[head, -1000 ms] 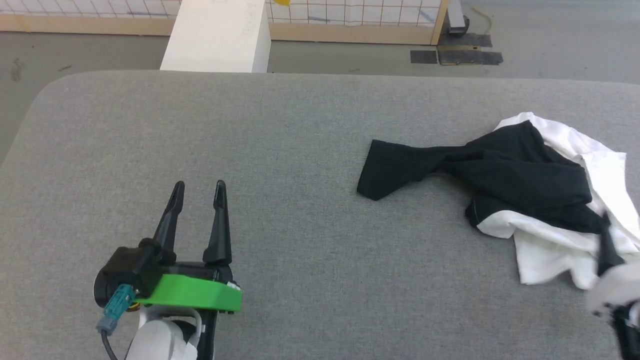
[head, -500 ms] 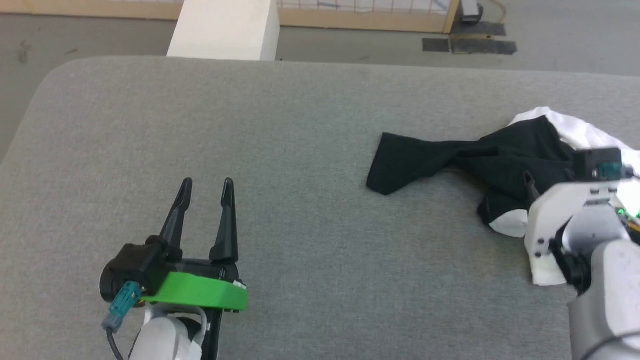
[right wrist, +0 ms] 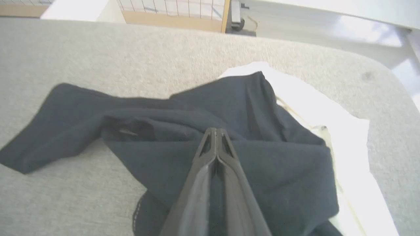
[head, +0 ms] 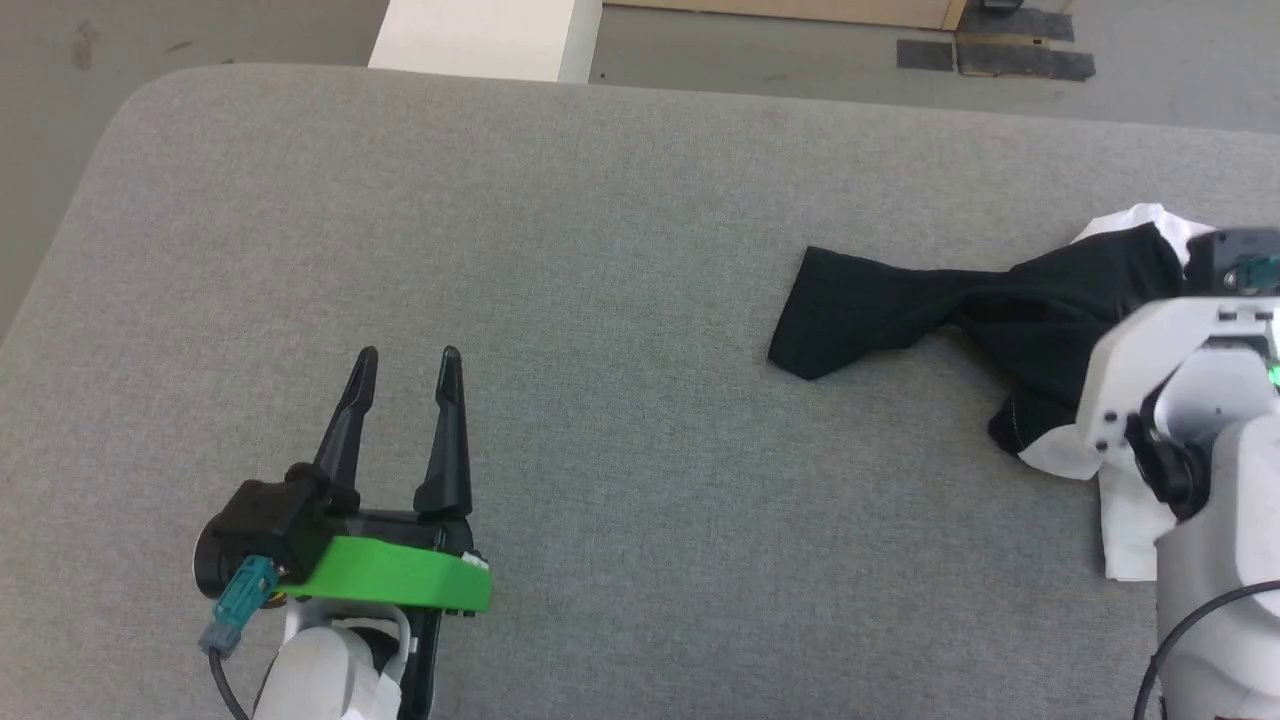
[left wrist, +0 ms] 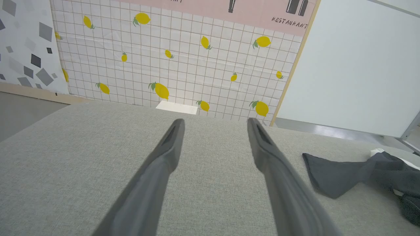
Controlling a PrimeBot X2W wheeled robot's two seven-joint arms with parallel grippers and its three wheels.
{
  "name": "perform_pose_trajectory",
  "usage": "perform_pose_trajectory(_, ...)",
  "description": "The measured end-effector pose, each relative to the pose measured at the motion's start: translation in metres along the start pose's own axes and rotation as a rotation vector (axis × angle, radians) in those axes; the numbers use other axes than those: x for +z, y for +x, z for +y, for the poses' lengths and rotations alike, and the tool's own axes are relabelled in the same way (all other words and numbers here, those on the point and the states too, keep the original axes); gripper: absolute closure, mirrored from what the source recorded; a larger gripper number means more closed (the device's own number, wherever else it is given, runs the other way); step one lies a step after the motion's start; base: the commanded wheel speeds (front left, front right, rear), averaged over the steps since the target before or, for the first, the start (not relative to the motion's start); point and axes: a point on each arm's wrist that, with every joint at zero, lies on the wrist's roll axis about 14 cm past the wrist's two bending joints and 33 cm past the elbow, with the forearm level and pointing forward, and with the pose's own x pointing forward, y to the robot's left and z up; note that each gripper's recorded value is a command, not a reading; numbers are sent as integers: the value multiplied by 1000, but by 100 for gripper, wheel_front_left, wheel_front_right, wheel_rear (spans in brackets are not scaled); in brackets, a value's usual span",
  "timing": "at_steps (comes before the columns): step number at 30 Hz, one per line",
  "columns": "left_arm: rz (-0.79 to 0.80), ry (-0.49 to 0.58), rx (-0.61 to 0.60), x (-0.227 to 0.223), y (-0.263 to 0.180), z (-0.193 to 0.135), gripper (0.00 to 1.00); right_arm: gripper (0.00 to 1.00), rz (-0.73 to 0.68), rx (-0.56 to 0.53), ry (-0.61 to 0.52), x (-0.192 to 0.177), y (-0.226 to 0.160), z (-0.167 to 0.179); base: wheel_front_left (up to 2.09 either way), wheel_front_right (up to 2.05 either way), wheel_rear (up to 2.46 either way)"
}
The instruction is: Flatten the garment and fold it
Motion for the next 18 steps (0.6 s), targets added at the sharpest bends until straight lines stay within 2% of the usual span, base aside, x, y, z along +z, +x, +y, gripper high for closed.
perform_pose_trajectory(3, -7, 0, -4, 3, -1, -1, 0, 100, -154, 39, 12, 35, -5, 13, 0, 0, 0)
perform_pose_trajectory(7, -14, 0, -6, 6, -2, -2, 0, 100, -255, 86, 25, 62, -11, 29, 0, 0, 0)
perform_pose_trajectory(8, -15, 0, -6, 6, -2, -2, 0, 75, -251, 86, 27, 61, -11, 29, 0, 0, 0)
perform_pose_trajectory(9, -17, 0, -5, 7, -3, -2, 0, 0, -228, 82, 33, 57, -10, 27, 0, 0, 0)
perform_pose_trajectory(14, -23, 1, -5, 9, -3, -2, 0, 0, -114, -16, 159, 29, -7, -16, 0, 0, 0)
perform_pose_trajectory(18, -14, -2, -9, 6, -2, -3, 0, 0, -23, -98, 341, -4, -8, -56, 0, 0, 0)
